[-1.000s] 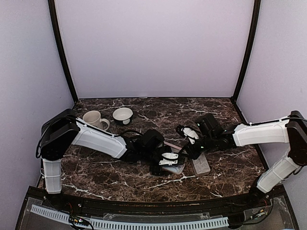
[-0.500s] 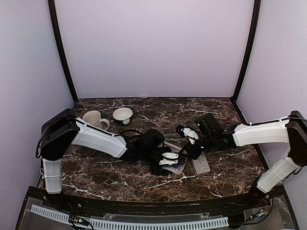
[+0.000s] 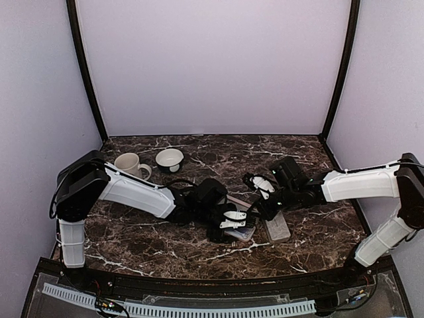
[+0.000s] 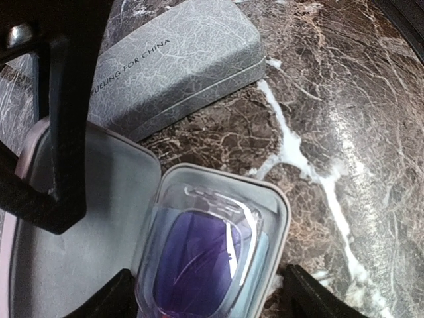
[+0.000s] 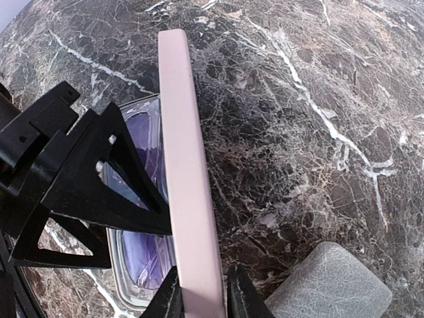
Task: Organize the sunglasses
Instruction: Adjust the sunglasses in the sunglasses case.
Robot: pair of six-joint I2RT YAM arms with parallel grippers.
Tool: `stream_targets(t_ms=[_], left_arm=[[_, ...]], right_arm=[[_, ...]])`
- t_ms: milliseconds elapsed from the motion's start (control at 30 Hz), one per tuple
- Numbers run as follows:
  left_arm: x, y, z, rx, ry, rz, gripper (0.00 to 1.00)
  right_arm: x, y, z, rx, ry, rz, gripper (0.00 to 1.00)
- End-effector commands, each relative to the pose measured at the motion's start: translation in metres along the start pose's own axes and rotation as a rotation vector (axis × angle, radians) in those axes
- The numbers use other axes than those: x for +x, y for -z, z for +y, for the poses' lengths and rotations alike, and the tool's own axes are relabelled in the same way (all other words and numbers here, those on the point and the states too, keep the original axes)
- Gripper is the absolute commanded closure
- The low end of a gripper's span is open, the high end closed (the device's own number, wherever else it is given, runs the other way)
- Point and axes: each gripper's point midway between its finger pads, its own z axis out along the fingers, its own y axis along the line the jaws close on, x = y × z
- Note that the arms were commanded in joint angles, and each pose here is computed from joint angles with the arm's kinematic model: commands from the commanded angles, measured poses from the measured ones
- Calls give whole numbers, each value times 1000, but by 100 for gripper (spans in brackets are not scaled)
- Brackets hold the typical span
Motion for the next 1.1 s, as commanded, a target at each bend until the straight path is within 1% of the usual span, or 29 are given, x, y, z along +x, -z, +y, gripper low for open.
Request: stream_targets(t_ms=[0, 133, 233, 467, 700, 800, 1067], left_arm=[[0, 7, -8, 20, 24, 16, 19], [-5, 13, -5, -6, 30, -16, 12], [-8, 17, -6, -9, 32, -34, 10], [-4, 17, -7, -17, 26, -23, 9], [-3, 13, -10, 5, 13, -17, 11], [-3, 13, -6, -10, 11, -12, 9], [-13, 24, 9, -98, 23, -52, 3]], right_arm=[[-21, 8, 0, 1, 13, -59, 77], [-20, 8, 0, 0, 11, -58, 77], [-20, 8, 1, -1, 14, -59, 77], [-21, 8, 1, -5, 15, -61, 77], [-21, 9, 2, -8, 13, -61, 78], [-21, 9, 2, -9, 12, -61, 78], [-20, 10, 3, -12, 13, -62, 78]])
